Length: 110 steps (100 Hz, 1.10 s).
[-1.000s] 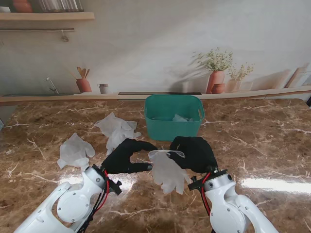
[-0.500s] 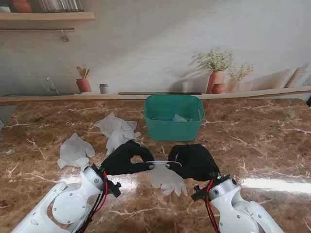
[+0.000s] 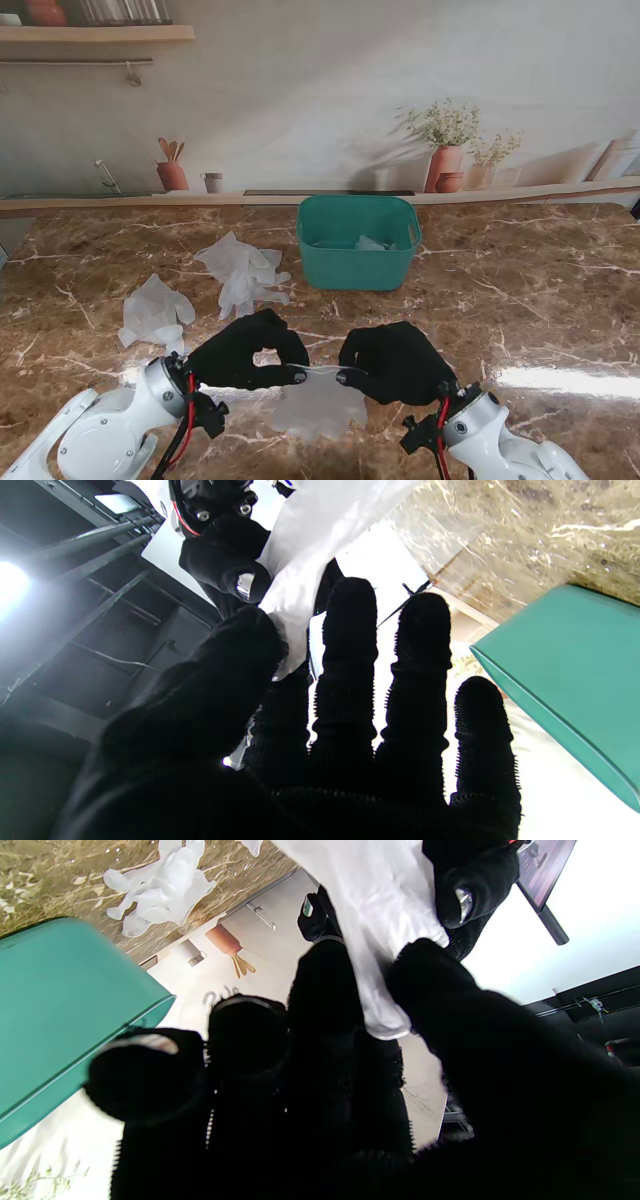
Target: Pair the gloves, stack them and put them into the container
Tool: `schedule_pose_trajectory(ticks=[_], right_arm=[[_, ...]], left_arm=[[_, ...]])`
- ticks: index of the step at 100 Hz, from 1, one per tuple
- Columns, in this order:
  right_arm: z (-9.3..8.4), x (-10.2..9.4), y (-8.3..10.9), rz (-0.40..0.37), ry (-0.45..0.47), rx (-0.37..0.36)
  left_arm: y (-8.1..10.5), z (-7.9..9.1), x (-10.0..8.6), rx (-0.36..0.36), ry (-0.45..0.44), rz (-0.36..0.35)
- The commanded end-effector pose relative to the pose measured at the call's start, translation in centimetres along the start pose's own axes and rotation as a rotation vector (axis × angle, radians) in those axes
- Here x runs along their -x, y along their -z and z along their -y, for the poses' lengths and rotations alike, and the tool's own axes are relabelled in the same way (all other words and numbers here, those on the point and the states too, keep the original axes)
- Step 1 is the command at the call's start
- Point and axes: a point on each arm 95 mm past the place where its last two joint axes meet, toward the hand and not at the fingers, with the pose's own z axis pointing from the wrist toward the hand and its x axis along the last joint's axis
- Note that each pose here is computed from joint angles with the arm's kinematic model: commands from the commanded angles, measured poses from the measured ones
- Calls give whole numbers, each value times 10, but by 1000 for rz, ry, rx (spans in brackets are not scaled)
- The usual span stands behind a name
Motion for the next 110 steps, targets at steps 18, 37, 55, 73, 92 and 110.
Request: schedule_pose_trajectory(ticks=[18, 37, 55, 73, 92, 110], right_arm=[[8, -3, 11, 6, -73, -86], [21, 8, 9, 43, -157, -145], [28, 29, -6, 110, -194, -158], [26, 59, -28, 174, -159, -132], [15, 88, -47, 200, -21, -121], [5, 114, -59, 241, 78, -90]], left_arm=[[12, -9, -1, 61, 73, 3], [15, -16, 10, 106, 116, 41], [9, -17, 29, 117, 112, 108], [-8, -18, 51, 59, 81, 176], [-38, -18, 73, -15, 6, 231], [-67, -20, 90, -23, -67, 266]])
